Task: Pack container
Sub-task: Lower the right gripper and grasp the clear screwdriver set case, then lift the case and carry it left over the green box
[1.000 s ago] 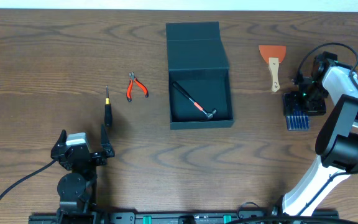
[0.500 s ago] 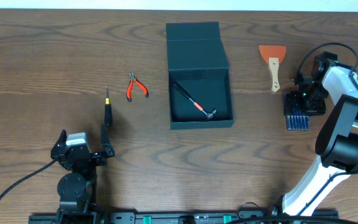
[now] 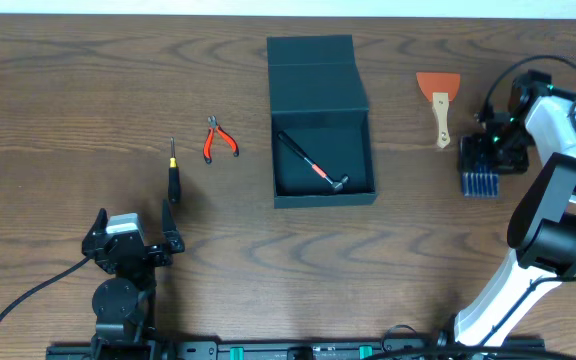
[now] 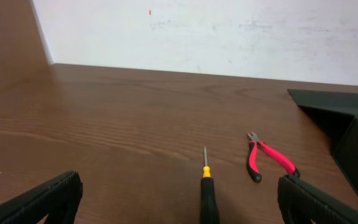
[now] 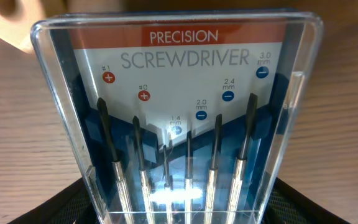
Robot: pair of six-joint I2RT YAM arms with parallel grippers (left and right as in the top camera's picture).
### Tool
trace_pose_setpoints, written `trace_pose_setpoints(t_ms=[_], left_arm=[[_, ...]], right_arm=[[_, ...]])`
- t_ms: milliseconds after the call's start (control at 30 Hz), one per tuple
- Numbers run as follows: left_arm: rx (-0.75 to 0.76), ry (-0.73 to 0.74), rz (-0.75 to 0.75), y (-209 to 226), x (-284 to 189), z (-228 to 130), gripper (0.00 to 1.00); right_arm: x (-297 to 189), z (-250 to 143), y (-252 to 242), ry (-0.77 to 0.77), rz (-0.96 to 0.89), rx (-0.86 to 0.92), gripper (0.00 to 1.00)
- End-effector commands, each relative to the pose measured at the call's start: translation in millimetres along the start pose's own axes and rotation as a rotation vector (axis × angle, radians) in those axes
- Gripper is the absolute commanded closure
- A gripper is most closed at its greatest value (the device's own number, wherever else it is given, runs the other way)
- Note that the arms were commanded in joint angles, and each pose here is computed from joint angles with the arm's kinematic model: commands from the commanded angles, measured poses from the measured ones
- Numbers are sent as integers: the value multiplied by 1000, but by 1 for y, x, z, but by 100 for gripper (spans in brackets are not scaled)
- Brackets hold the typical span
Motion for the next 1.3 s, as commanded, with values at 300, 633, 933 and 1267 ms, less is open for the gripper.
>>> trace_pose_setpoints(t_ms=[300,633,933,1267], left_arm=[[5,33,27,4,2,-14,1],[5,33,27,4,2,-14,1],[5,33,27,4,2,-14,1],[5,33,27,4,2,-14,1]], right_arm=[[-76,49,27,-158,5,-63,43],[-121,66,120,-229,10,-265,42],[-126,51,230,-238,36,-479,41],[-123,16,318,-233,62,-659,40]])
Point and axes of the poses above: each gripper's point midway between its finger pads, its own x axis out along the fingers, its own y axis along the line the jaws close on, z = x × y, the point moved 3 cm from there along -x, back along the fingers, and after that the axes turned 2 degrees about -x, right-handed, at the moved point
